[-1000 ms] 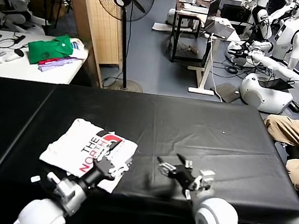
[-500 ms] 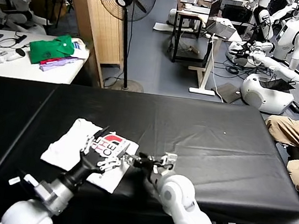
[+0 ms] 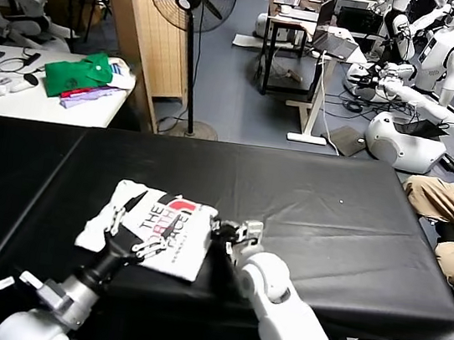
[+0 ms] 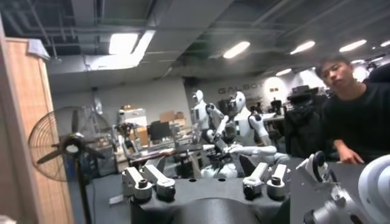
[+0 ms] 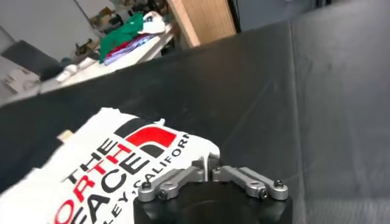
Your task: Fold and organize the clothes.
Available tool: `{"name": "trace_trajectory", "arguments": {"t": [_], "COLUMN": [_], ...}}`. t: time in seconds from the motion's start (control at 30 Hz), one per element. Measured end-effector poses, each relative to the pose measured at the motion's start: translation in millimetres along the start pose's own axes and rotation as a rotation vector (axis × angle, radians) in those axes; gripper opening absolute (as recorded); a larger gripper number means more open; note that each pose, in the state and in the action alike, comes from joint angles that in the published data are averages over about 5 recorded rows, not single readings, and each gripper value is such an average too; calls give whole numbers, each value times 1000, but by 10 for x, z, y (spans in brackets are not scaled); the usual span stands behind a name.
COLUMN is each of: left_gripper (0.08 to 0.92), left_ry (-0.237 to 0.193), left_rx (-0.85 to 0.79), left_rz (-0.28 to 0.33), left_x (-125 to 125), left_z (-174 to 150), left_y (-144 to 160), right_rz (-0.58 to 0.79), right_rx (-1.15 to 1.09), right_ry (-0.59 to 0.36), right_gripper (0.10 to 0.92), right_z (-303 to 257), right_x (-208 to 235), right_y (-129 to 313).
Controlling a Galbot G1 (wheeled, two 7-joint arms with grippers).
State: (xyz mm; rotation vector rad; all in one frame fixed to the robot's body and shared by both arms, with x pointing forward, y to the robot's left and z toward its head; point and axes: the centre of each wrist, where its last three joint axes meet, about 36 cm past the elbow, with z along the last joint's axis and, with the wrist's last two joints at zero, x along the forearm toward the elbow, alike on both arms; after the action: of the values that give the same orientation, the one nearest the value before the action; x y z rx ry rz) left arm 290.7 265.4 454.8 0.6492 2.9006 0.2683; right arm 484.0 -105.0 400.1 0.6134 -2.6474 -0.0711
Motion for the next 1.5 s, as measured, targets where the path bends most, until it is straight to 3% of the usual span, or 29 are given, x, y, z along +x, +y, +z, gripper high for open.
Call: {"name": "trace_trajectory", "arguments": {"t": [0.17,0.23,0.43,0.53,0.63,0.93,1.1,1.33,1.5], "left_gripper": [798,798,798,798,798,798,798,798,798], "left_ry": [16,23,55,83,120,227,292,367,472], "left_rx": [2,9,37,43,67,101,137,196,229], "left_rz": [-27,-46,-111,-136,-165,-226,-250,-297,-357], "left_x": [17,23,40,52,82,358,573,840,1004], "left_z": [70,99,190,211,195,230,297,294,187], "left_y": [19,24,64,66,36,-5,-5,68,116], "right_rz": [28,12,-10,29,87,239,288,332,375], "right_rx": [355,493,735,737,666,285,181,137,94], "right_ry": [-136,-173,-234,-241,-244,-230,-206,-146,-90], "right_gripper": [141,193,503,667,771,798,798,798,798], "right_z": [-38,-25,51,123,220,535,624,640,678], "right_x": [-28,16,343,604,915,1949,2408,2774,2922], "right_y": [-364,-529,-971,-1050,-1005,-669,-447,-209,-68]}}
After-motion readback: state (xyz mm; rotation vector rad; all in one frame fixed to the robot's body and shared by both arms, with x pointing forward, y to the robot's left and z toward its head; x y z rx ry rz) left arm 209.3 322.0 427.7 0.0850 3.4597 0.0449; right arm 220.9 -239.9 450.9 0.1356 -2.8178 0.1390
